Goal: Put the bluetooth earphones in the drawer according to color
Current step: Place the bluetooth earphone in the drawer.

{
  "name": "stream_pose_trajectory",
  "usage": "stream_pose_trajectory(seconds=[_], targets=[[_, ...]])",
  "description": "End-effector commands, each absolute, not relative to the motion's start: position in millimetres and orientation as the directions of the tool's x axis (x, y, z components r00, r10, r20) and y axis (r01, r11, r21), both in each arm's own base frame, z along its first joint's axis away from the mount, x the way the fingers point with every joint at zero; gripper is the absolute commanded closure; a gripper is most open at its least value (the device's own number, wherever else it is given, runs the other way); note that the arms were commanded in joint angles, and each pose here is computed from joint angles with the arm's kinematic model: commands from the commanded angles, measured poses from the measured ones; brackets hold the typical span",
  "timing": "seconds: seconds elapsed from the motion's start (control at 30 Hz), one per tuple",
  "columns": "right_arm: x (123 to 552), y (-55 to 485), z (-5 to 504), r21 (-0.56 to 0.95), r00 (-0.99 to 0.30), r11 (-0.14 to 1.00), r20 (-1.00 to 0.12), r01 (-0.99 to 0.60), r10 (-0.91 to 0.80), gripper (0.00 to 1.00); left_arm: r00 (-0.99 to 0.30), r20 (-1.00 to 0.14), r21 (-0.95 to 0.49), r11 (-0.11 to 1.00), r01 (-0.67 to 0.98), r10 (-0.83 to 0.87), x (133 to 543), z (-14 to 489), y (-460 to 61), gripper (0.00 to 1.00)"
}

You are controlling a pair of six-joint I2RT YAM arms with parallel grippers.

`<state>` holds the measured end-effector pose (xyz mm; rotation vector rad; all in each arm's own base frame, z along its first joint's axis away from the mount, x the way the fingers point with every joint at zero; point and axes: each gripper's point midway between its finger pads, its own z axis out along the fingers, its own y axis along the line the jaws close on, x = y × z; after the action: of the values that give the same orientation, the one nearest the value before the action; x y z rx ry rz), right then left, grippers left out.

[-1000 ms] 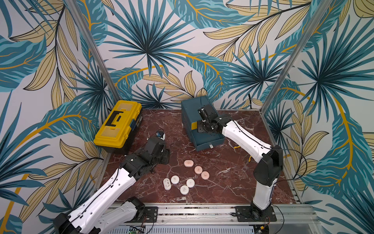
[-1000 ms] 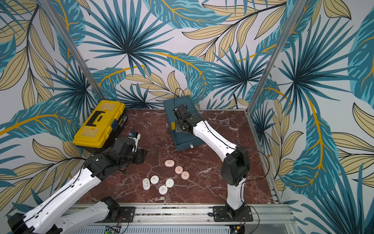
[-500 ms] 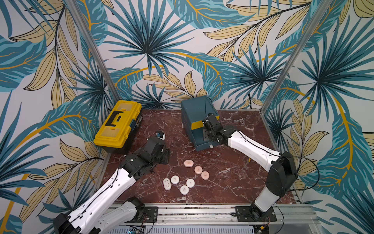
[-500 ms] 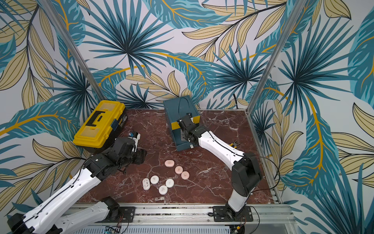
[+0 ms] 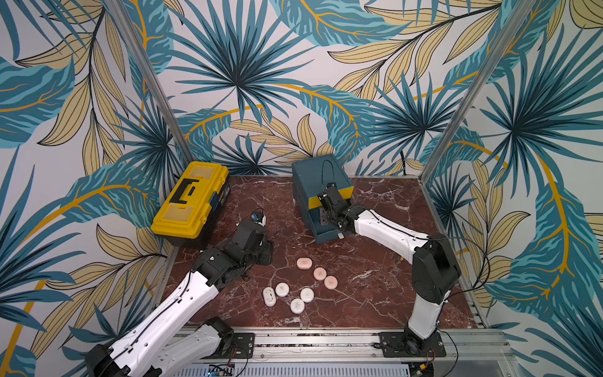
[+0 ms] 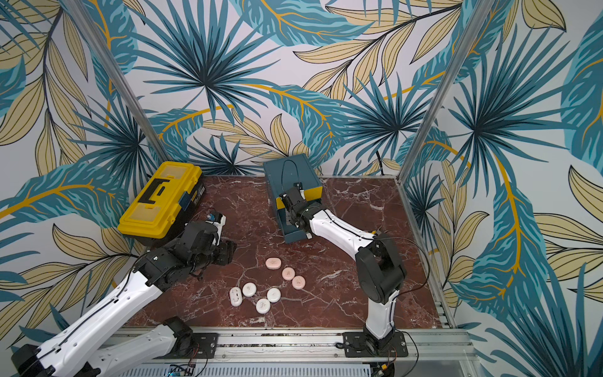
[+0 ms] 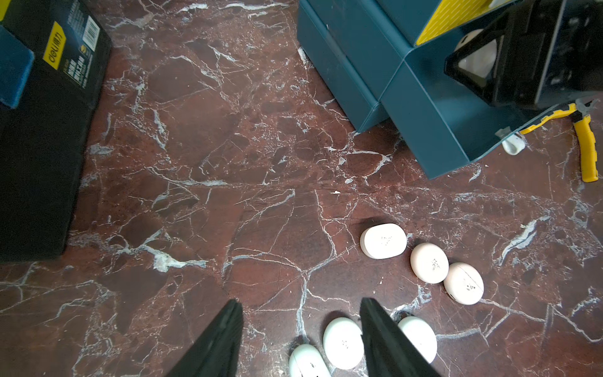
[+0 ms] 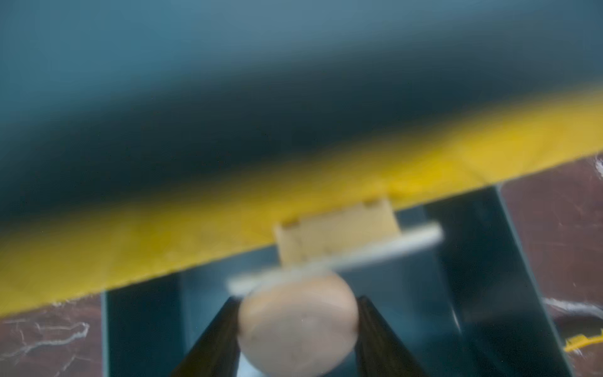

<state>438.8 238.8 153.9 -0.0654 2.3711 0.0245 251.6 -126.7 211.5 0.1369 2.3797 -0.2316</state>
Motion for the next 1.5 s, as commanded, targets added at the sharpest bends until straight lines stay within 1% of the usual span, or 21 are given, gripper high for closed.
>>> stream_pose_trajectory(seconds=[0.0,0.23,0.4,0.57,0.67,0.77,0.97,1.1,1.2,1.27,1.33,1.47], targets=[[435.7,241.2,138.5,-0.028,-0.751,0.997,-0.656,-0.074,-0.074,0.46,-0.729,-0.684,-0.118,0.982,0.147,0.027,249.7,211.3,-120.8,0.38],[433.8,241.0,132.4,-0.041,-0.770,0.996,-0.632,-0.084,-0.091,0.42,-0.731,-0.682,-0.120,0.982,0.148,0.027,250.0,209.4,-121.7,0.38],[430.4,239.7,129.8,-0.043,-0.776,0.995,-0.623,-0.087,-0.095,0.36,-0.732,-0.681,-0.122,0.981,0.148,0.025,249.9,208.7,-122.0,0.38],[430.4,239.4,132.5,-0.039,-0.774,0.996,-0.627,-0.085,-0.090,0.36,-0.731,-0.682,-0.122,0.981,0.148,0.025,249.5,208.9,-121.4,0.38],[426.8,238.4,146.1,-0.013,-0.758,0.997,-0.648,-0.081,-0.070,0.36,-0.730,-0.683,-0.119,0.982,0.146,0.025,249.1,209.4,-120.7,0.38],[417.2,235.1,177.1,0.021,-0.704,0.996,-0.708,-0.090,-0.049,0.35,-0.729,-0.684,-0.118,0.982,0.144,0.024,248.5,209.4,-119.6,0.38],[369.6,218.9,226.7,0.037,-0.632,0.992,-0.773,-0.118,-0.046,0.34,-0.727,-0.686,-0.124,0.982,0.145,0.021,249.1,208.4,-120.5,0.38],[329.2,204.9,233.5,0.070,-0.648,0.990,-0.761,-0.125,-0.028,0.34,-0.733,-0.680,-0.130,0.980,0.150,0.022,249.8,205.1,-123.4,0.38],[294.8,196.5,219.0,0.102,-0.698,0.986,-0.716,-0.130,-0.018,0.34,-0.740,-0.672,-0.134,0.978,0.158,0.027,249.7,200.6,-125.8,0.38],[272.7,189.6,200.5,0.098,-0.742,0.988,-0.670,-0.121,-0.024,0.33,-0.745,-0.666,-0.143,0.976,0.164,0.028,250.2,197.6,-129.1,0.38],[248.3,193.2,179.7,0.093,-0.775,0.985,-0.630,-0.145,-0.055,0.32,-0.750,-0.660,-0.153,0.974,0.168,0.026,251.2,194.5,-131.8,0.37],[219.3,191.1,136.7,0.063,-0.822,0.987,-0.562,-0.149,-0.089,0.28,-0.773,-0.634,-0.173,0.969,0.178,0.028,252.8,186.3,-139.9,0.37]])
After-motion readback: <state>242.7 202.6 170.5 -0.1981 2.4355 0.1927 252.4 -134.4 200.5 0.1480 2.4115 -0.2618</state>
